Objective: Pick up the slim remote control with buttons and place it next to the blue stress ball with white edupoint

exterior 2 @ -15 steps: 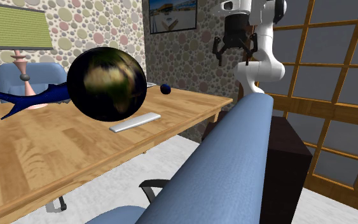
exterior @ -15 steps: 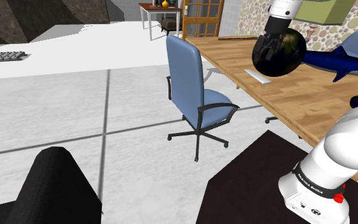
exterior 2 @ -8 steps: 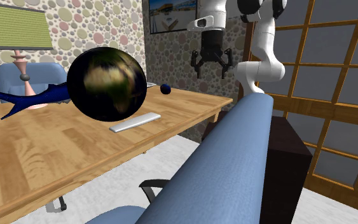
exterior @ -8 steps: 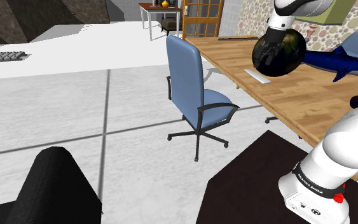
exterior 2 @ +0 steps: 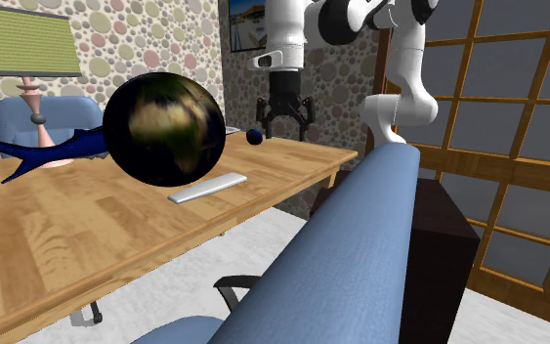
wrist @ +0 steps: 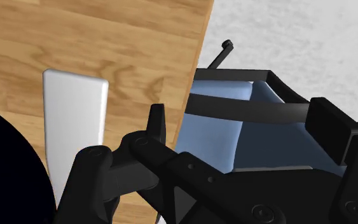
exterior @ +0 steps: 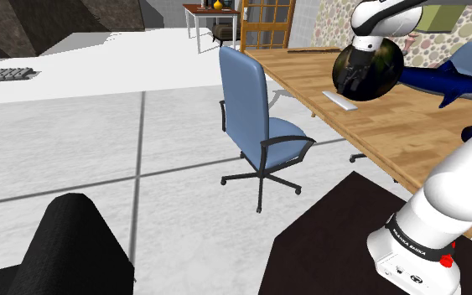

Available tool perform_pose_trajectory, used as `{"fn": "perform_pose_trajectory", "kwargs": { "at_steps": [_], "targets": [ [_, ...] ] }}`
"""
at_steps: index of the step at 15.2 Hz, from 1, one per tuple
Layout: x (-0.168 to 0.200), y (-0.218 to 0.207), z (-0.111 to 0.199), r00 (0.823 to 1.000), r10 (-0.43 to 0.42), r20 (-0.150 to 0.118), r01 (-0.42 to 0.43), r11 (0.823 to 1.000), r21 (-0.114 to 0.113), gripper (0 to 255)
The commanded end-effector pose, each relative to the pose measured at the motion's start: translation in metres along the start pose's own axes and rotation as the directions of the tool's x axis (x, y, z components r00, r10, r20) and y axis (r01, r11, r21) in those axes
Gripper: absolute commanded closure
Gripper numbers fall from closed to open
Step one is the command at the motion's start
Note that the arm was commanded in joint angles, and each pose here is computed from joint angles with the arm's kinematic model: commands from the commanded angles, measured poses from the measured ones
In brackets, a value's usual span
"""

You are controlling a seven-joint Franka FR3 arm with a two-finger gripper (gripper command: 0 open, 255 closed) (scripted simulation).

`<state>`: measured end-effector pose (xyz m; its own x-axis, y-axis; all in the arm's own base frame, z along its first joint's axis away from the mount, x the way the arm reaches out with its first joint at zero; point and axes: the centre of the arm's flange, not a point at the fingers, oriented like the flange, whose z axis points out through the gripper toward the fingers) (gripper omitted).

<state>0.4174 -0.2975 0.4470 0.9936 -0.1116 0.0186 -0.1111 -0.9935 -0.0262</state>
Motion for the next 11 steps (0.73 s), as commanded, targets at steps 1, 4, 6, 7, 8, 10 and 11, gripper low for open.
{"fn": "perform_pose_trajectory", "kwargs": {
  "at_steps": [1, 4, 6, 7, 8, 10, 11],
  "targets": [
    [0.008, 0.021, 0.011, 1.0, 0.003, 0.002, -0.003, 1.0, -0.004, 0],
    [0.02, 0.054, 0.028, 1.0, 0.009, 0.007, -0.009, 1.0, -0.009, 0],
    [0.029, 0.076, 0.04, 1.0, 0.013, 0.01, -0.013, 1.0, -0.012, 0],
    [0.033, 0.087, 0.046, 1.0, 0.015, 0.011, -0.015, 1.0, -0.014, 0],
    [0.037, 0.098, 0.051, 1.0, 0.017, 0.013, -0.017, 1.0, -0.015, 0],
    [0.045, 0.12, 0.063, 1.0, 0.021, 0.016, -0.021, 1.0, -0.019, 0],
    [0.049, 0.131, 0.069, 1.0, 0.023, 0.017, -0.023, 1.0, -0.02, 0]
  ]
}}
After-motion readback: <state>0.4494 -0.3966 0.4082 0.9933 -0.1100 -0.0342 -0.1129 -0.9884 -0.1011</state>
